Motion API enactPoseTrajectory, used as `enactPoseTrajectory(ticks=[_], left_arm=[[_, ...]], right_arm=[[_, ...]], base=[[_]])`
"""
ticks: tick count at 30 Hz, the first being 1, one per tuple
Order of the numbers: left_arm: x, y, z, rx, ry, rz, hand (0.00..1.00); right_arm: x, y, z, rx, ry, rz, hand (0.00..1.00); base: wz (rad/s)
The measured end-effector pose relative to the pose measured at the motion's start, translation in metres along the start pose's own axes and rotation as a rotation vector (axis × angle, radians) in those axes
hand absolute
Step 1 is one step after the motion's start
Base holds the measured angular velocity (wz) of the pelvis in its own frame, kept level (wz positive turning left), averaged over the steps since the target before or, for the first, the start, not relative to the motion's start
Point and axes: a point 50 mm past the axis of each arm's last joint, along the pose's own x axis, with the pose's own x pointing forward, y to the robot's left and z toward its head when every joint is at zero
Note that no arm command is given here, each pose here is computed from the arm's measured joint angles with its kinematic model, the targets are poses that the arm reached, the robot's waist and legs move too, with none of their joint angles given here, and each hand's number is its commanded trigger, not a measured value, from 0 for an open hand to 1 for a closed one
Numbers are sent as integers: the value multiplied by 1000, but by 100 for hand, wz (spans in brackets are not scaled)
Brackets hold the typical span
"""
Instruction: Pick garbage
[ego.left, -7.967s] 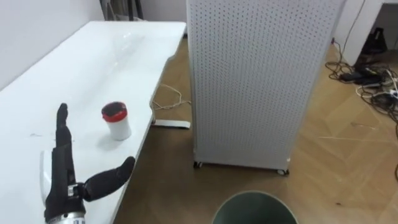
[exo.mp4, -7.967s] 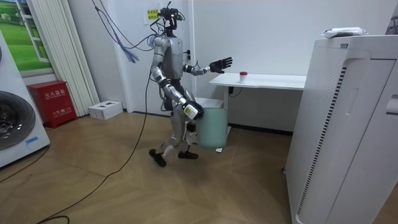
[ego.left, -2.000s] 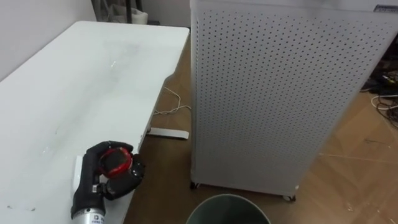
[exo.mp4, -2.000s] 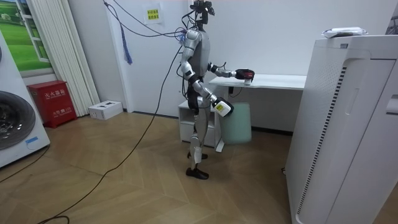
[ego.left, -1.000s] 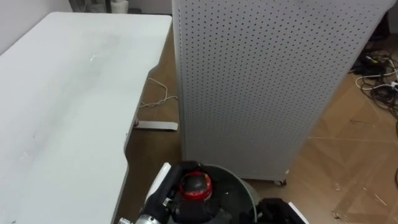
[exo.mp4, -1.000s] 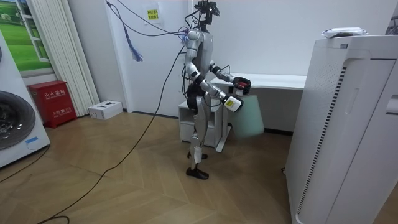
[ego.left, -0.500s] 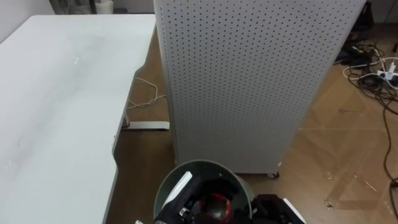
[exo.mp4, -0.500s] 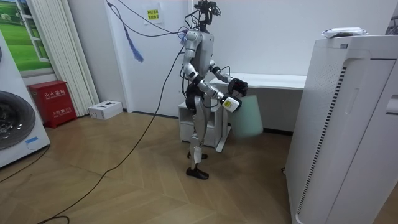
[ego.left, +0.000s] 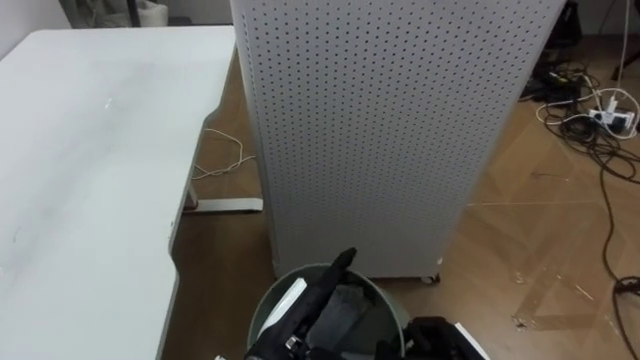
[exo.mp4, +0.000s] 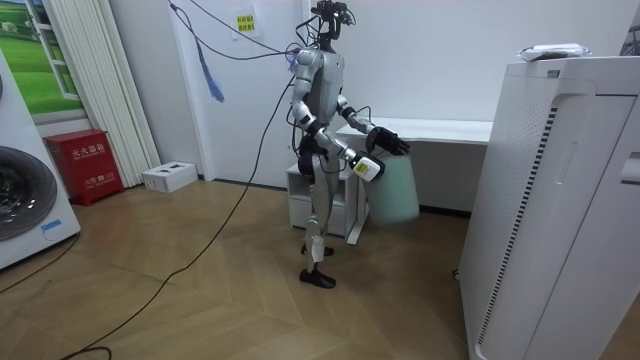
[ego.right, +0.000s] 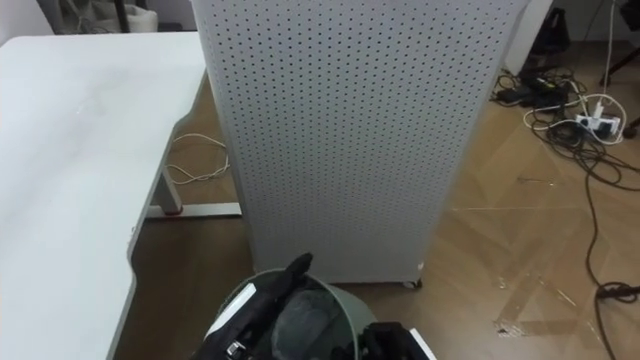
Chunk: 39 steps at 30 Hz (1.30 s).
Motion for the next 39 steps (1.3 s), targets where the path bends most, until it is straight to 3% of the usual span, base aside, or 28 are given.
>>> enactPoseTrajectory(ticks=[8,15,20,27,39], left_arm=[[-4,9,-3,14,13,23,0],[-17,22,-15,-43,59,141,0],[-29,19,-28,-80,111,178,0],[-39,41,-36,-73,143,311,0],[-54,44,-65,-92,278,373,0]], right_arm=[[-8,-3,-6,16,9,-23,100],[-19,-9,-19,24,52,-51,100],[-26,-22,-24,35,76,-105,100],[-31,-46,-29,66,99,-251,100],[-40,-50,-53,89,198,-290,100]], base=[[-6],[-35],[-40],[-16],[-18]])
